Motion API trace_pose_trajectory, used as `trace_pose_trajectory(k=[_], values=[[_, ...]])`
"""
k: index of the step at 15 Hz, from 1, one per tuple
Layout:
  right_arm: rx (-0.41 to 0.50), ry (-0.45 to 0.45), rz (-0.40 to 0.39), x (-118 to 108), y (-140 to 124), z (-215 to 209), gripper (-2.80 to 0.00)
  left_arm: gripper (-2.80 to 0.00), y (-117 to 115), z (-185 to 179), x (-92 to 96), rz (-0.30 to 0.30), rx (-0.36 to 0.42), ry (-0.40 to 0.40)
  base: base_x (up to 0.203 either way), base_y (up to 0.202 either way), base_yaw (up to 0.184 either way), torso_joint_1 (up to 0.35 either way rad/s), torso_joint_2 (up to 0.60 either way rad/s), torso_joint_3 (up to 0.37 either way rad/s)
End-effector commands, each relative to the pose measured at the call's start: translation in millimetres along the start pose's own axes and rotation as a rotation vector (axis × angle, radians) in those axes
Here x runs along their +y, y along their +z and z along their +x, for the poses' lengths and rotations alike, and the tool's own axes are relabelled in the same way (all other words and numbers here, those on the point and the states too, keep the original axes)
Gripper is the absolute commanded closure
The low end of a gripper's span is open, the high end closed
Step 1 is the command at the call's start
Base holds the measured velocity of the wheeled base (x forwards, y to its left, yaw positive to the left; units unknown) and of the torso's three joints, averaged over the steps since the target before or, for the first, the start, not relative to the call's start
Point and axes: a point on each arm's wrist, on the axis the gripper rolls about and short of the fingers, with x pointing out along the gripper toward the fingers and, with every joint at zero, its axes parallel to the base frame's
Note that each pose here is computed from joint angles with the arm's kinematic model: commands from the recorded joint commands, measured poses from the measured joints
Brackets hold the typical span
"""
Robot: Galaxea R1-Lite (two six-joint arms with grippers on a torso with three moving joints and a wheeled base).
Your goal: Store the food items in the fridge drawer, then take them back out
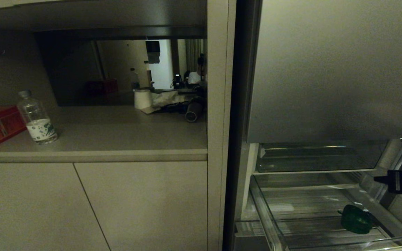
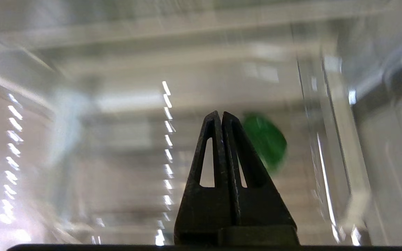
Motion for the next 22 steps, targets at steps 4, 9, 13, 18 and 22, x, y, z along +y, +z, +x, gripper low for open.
trace_pose_trajectory(k=[4, 9, 13, 18, 22], values=[[0.165, 0.023, -0.01, -13, -17, 49, 0.0, 0.0, 0, 0, 0.0, 0.0, 0.0, 0.0, 0.0, 0.0, 0.0, 0.0, 0.0, 0.0], [0.23, 0.025, -0.04, -20, -27, 72, 0.0, 0.0, 0, 0, 0.0, 0.0, 0.0, 0.0, 0.0, 0.0, 0.0, 0.0, 0.0, 0.0], [0.253, -0.027, -0.026, -33, -29, 84, -2.8, 0.0, 0, 0, 0.0, 0.0, 0.0, 0.0, 0.0, 0.0, 0.0, 0.0, 0.0, 0.0], [0.252, -0.052, -0.017, -46, -24, 98, -2.8, 0.0, 0, 0, 0.0, 0.0, 0.0, 0.0, 0.0, 0.0, 0.0, 0.0, 0.0, 0.0], [0.305, -0.055, -0.014, -50, -35, 114, -2.8, 0.0, 0, 0, 0.0, 0.0, 0.0, 0.0, 0.0, 0.0, 0.0, 0.0, 0.0, 0.0]])
